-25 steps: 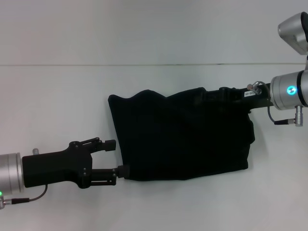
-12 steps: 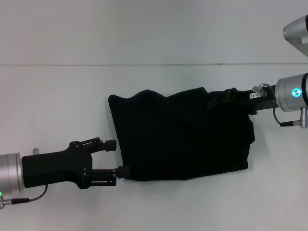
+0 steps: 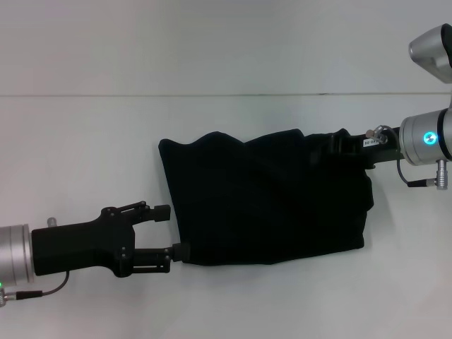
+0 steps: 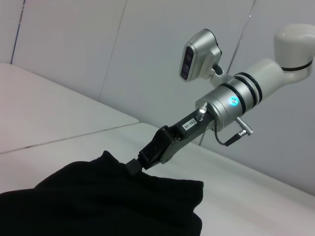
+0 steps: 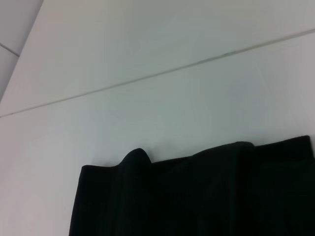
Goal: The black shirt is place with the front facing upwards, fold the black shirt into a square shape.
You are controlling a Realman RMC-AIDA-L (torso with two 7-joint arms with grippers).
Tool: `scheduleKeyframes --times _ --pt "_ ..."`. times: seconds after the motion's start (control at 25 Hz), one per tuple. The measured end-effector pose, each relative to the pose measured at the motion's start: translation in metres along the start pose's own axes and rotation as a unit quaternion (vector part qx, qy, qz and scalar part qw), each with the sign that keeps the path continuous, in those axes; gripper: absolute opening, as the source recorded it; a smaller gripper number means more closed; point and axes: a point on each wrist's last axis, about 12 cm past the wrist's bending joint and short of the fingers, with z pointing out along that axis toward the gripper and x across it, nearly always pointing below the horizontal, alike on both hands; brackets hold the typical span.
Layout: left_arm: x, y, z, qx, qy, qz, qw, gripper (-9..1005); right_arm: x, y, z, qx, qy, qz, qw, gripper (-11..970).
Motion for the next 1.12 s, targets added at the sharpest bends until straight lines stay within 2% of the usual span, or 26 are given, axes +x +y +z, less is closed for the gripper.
scheduleKeyframes --times 0.2,0.4,0.72,1.12 --pt "0.0 0.0 0.0 0.0 0.0 0.0 1.0 921 0.001 -0.002 -0.001 0.0 -0.001 0.001 1.0 25" --pt "0.0 0.0 0.0 0.0 0.0 0.0 1.0 921 0.002 -0.008 -0.004 -0.007 -0.019 0.017 1.0 7" --pt "0.0 0.001 0.0 -0.003 0.002 0.0 1.0 921 0.006 -0.027 -0.02 -0.044 -0.078 0.063 0.994 19" --pt "-0.002 0.0 0.0 0.006 0.001 -0.002 1.0 921 0.035 -0.06 -0.034 -0.053 -0.127 0.099 0.985 35"
